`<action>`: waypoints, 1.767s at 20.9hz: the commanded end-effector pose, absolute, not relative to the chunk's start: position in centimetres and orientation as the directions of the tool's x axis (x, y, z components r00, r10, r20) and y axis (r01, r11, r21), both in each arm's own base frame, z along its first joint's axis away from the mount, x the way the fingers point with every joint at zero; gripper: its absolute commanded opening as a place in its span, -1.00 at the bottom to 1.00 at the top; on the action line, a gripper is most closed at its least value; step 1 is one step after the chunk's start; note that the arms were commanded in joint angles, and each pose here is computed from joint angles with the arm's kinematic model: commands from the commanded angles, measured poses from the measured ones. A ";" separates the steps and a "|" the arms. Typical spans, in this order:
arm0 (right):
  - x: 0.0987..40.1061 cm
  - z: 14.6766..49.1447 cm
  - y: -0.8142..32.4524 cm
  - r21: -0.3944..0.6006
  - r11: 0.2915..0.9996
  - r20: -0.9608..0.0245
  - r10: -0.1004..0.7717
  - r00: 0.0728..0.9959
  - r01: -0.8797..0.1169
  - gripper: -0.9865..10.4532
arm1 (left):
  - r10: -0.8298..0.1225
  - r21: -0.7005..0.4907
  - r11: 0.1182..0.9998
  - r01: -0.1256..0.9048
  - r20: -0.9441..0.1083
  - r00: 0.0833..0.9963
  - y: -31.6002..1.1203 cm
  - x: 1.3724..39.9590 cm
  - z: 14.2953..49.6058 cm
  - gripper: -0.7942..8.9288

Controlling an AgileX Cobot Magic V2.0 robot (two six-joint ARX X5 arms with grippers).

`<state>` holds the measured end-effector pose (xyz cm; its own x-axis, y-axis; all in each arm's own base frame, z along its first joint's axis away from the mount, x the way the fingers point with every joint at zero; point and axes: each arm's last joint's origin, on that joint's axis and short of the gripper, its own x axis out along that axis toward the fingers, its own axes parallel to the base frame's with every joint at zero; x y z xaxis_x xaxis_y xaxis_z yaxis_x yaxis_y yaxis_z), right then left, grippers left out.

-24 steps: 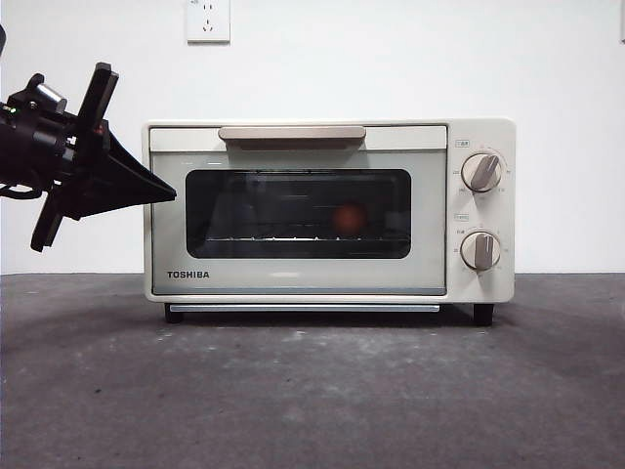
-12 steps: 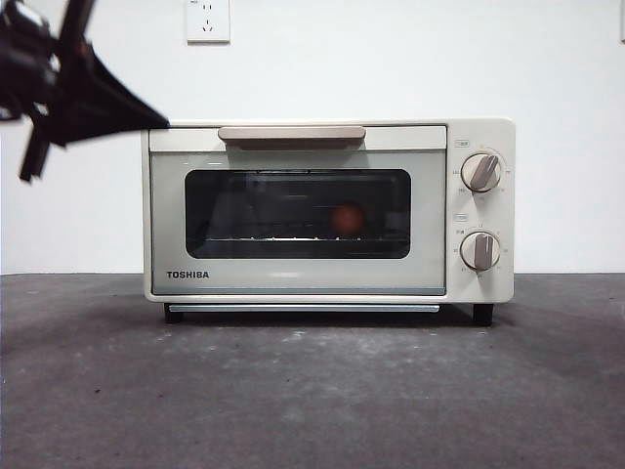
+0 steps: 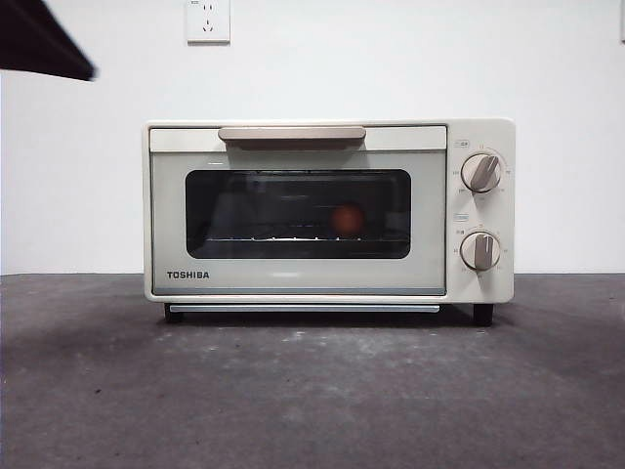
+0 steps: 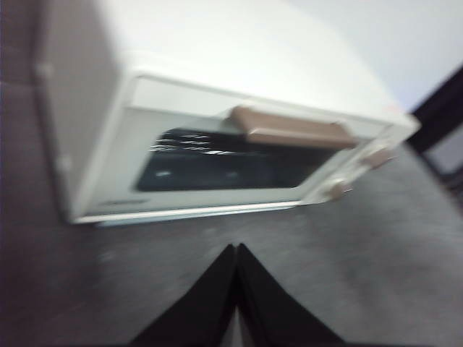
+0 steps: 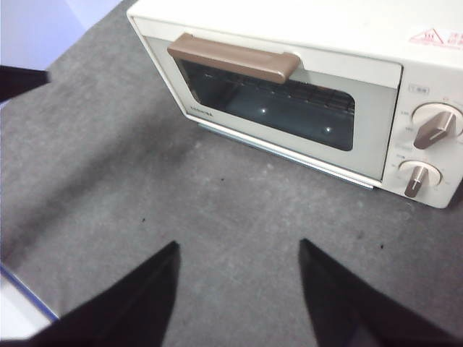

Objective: Eggoven

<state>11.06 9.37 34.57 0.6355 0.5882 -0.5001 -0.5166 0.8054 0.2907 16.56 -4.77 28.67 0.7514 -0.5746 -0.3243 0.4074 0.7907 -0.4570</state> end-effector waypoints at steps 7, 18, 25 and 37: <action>11.5 32.3 9.9 0.263 0.815 -0.530 0.570 0.628 -0.517 -0.82 | -0.444 -0.271 0.891 0.365 -0.341 0.829 -3.5 11.4 29.6 -0.82; 12.2 31.4 10.5 0.261 0.818 -0.473 0.572 0.671 -0.513 -0.82 | -0.441 -0.260 0.893 0.367 -0.343 0.829 -3.2 9.9 29.6 -0.82; 12.1 32.1 10.3 0.268 0.810 -0.412 0.586 0.697 -0.522 -0.82 | -0.441 -0.260 0.893 0.367 -0.344 0.829 -3.2 9.9 29.6 -0.82; 12.1 32.4 10.3 0.273 0.804 -0.381 0.595 0.708 -0.529 -0.82 | -0.434 -0.121 0.900 0.418 -0.328 0.839 -3.1 9.8 29.7 -0.82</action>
